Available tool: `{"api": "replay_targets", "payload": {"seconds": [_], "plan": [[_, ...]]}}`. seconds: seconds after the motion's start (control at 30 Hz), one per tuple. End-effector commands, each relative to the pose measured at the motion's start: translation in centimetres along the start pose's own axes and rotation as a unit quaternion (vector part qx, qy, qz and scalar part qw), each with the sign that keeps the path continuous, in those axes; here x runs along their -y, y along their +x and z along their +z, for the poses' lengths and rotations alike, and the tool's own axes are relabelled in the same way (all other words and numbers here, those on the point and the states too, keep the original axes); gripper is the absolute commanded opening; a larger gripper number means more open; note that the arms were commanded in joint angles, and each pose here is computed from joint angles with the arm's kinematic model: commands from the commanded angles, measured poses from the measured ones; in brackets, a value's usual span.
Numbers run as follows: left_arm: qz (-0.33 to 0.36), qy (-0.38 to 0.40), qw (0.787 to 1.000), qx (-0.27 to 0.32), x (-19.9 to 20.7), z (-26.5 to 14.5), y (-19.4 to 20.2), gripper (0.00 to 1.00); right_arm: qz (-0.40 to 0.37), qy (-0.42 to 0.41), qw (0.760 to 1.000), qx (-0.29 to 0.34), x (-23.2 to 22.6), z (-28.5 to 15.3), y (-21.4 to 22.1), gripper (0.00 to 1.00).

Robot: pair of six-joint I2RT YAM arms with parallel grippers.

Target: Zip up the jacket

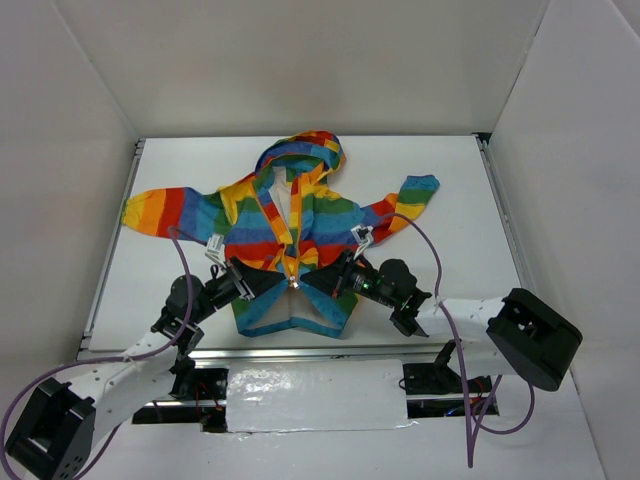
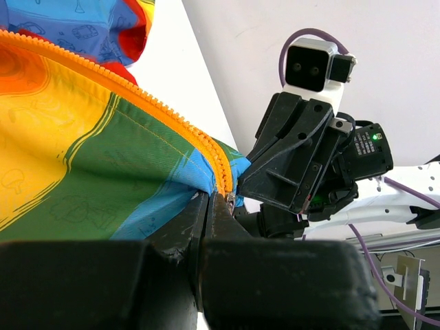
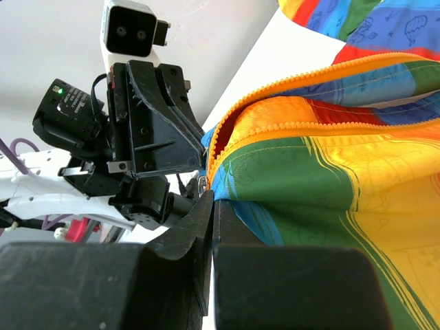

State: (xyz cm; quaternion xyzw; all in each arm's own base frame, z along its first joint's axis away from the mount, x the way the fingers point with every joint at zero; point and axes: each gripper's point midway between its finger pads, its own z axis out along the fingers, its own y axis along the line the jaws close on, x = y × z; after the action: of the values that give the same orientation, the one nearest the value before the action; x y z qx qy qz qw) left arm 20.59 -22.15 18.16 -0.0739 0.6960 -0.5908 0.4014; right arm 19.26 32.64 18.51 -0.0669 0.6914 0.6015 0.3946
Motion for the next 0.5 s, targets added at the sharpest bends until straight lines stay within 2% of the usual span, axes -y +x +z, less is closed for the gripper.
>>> {"api": "replay_targets", "payload": {"seconds": [0.0, 0.47], "plan": [[0.006, 0.033, 0.999, 0.013, 1.84, 0.19, -0.81, 0.0, -0.015, -0.04, 0.999, 0.026, -2.26, 0.68, -1.6, 0.0], [0.01, 0.041, 0.999, 0.012, 2.54, 0.22, -1.03, 0.0, -0.017, -0.029, 0.999, 0.026, -1.82, 0.94, -1.62, 0.0]]}}
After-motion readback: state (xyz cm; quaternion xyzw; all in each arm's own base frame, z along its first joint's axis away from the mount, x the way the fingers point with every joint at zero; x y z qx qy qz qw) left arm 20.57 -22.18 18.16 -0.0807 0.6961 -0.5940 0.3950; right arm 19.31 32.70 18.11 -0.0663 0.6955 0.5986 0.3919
